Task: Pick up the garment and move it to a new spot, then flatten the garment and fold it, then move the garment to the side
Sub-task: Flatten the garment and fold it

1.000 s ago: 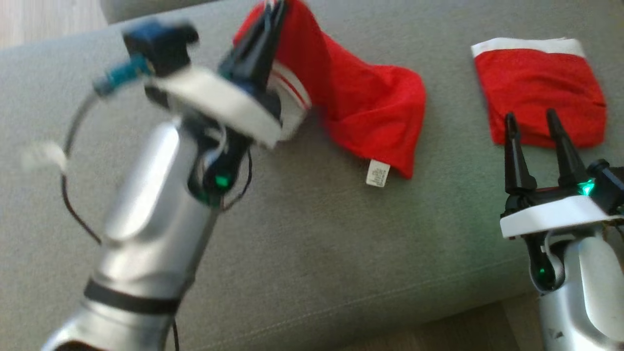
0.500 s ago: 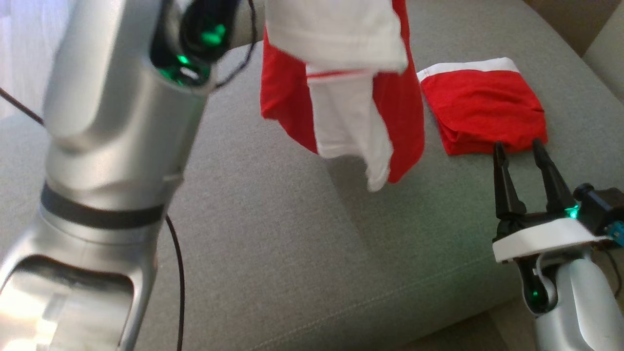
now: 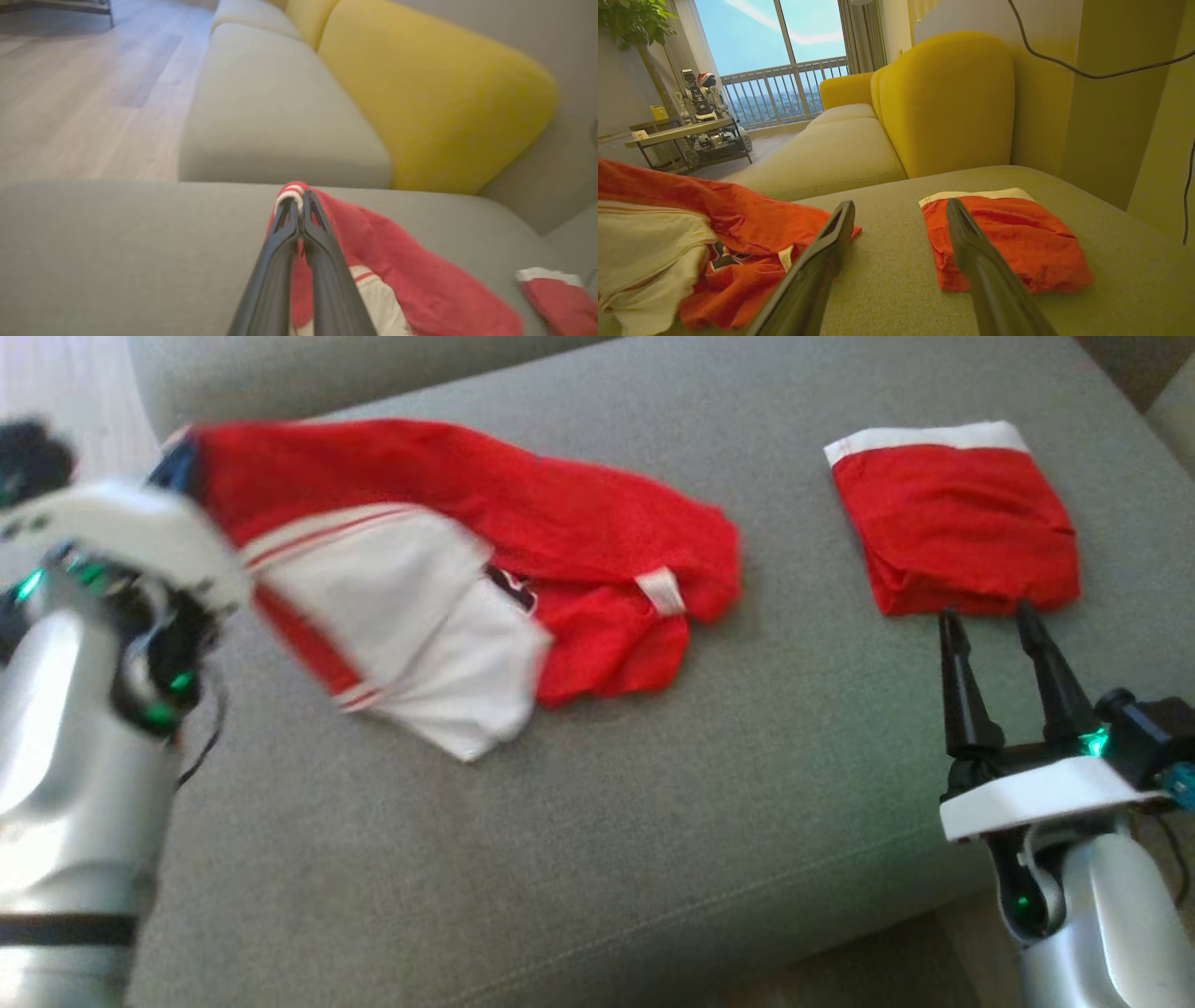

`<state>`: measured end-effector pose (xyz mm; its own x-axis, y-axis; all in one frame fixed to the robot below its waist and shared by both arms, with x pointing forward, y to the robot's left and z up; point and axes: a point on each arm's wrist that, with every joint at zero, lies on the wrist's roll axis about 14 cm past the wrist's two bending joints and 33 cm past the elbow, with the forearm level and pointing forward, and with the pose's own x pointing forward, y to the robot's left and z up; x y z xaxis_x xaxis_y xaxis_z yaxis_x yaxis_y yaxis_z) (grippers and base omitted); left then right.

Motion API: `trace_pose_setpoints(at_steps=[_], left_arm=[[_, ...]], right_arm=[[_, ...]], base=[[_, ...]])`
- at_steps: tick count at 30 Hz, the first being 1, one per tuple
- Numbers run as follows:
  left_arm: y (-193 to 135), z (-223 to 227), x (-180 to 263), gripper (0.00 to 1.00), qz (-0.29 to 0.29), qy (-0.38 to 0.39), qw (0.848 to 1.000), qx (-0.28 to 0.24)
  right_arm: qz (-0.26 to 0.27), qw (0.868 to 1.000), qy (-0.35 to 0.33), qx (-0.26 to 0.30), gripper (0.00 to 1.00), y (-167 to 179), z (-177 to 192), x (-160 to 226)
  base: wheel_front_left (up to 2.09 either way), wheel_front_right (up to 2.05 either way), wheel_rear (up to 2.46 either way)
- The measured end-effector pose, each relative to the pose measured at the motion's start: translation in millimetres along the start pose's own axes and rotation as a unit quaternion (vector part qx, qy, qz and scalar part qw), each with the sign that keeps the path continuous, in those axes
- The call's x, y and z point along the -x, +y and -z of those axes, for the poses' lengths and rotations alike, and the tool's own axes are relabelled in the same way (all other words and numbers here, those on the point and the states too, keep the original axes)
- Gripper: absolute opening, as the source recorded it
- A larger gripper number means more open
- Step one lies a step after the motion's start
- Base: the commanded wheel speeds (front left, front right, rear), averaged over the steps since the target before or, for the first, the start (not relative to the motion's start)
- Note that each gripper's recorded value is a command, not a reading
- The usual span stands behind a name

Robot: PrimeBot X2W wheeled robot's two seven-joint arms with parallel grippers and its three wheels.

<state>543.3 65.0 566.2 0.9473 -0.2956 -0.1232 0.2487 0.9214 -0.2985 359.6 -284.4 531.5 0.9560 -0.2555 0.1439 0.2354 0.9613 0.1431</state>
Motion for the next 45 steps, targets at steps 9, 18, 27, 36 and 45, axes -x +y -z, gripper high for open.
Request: trace_pose_setpoints(at_steps=[9,18,27,36,45], left_arm=[[74.6,28.7,-6.2,1.00,-0.058,-0.036,0.998,0.017],[84.4,21.7,35.3,1.00,-0.079,-0.119,0.990,0.000],[68.2,89.2,98.9,1.00,-0.110,-0.068,0.991,0.041],[61.1,125.2,99.6,1.00,-0.107,-0.016,0.992,0.068],[47.8,152.6,76.3,1.00,-0.078,0.043,0.993,0.072]], right_arm=[[-0.044,0.997,0.057,0.004,1.00,31.7,41.6,-8.4],[-0.083,0.994,0.070,-0.002,1.00,61.1,54.6,-15.6],[-0.112,0.990,0.082,-0.005,1.00,82.1,64.1,-13.9],[-0.123,0.987,0.100,-0.004,1.00,89.3,77.2,-11.5],[-0.118,0.986,0.116,0.004,1.00,85.4,90.4,-14.5]], base=[[0.00,0.00,0.00],[0.00,0.00,0.00],[0.00,0.00,0.00],[0.00,0.00,0.00],[0.00,0.00,0.00]])
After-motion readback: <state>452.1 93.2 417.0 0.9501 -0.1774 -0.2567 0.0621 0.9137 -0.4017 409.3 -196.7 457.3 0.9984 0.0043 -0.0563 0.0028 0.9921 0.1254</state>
